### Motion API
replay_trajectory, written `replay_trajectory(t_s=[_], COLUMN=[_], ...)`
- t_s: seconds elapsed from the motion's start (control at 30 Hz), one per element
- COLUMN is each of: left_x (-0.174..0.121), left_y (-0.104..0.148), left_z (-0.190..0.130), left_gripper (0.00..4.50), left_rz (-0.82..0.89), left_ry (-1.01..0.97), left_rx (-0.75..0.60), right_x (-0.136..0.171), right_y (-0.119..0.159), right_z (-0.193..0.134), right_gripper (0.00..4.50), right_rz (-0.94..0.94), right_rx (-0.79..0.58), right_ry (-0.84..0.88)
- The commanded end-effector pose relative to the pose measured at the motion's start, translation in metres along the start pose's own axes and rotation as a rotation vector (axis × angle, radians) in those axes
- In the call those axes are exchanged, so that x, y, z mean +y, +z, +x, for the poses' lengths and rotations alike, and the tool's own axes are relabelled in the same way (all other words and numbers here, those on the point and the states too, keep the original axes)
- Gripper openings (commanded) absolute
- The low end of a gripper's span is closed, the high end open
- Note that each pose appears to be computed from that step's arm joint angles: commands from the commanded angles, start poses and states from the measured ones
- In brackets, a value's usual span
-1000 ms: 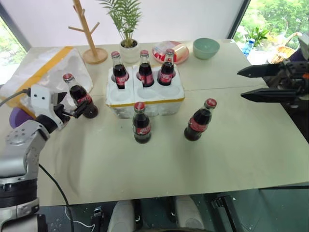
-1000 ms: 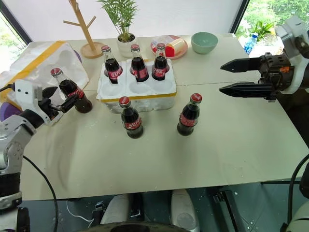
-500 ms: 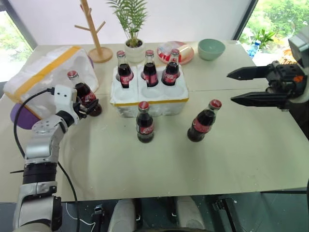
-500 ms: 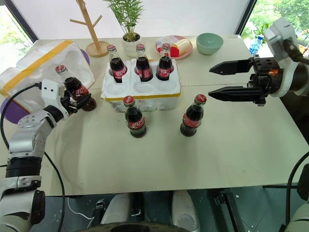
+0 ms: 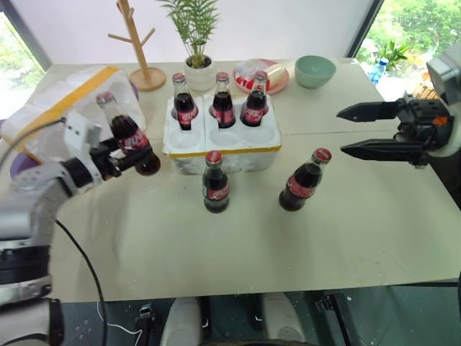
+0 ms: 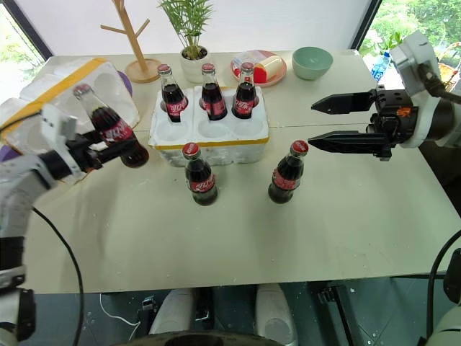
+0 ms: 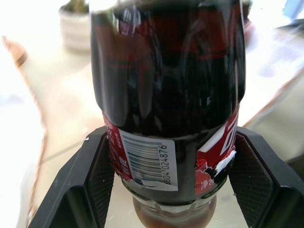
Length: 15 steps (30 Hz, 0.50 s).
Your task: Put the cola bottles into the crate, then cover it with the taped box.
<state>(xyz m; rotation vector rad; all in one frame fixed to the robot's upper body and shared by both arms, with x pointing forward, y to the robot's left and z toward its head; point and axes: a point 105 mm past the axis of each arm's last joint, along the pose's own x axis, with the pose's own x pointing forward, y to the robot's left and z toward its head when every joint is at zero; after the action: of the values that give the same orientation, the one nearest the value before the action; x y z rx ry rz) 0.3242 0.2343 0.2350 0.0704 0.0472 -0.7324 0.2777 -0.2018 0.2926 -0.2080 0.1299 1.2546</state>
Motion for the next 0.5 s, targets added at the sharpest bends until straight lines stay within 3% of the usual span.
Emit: replay_trajectory(t_s=[0.03, 0.23, 0.37, 0.5], left_x=[-0.023, -0.020, -0.037, -0.055], left_y=[0.046, 0.069, 0.082, 0.077], left_z=[-0.002, 0.041, 0.085, 0.126], left_gripper=[2.76, 2.76, 2.76, 2.76], left_rz=[0.059, 0.114, 0.103, 0.155], left_ry=[-0.177, -0.279, -0.393, -0.473], left_rx=[-0.070, -0.100, -0.162, -0.151], right_x=[0.004, 0.000, 0.000, 0.002], right_y=[0.011, 0.012, 0.012, 0.011], right_z=[-0.005, -0.007, -0.011, -0.012], right_gripper=[4.50, 4.50, 4.50, 4.50], right_rz=[-0.057, -0.064, -0.063, -0.060], right_rx=[-0.031, -0.037, -0.037, -0.039], right_ry=[-0.018, -0.065, -0.094, -0.112])
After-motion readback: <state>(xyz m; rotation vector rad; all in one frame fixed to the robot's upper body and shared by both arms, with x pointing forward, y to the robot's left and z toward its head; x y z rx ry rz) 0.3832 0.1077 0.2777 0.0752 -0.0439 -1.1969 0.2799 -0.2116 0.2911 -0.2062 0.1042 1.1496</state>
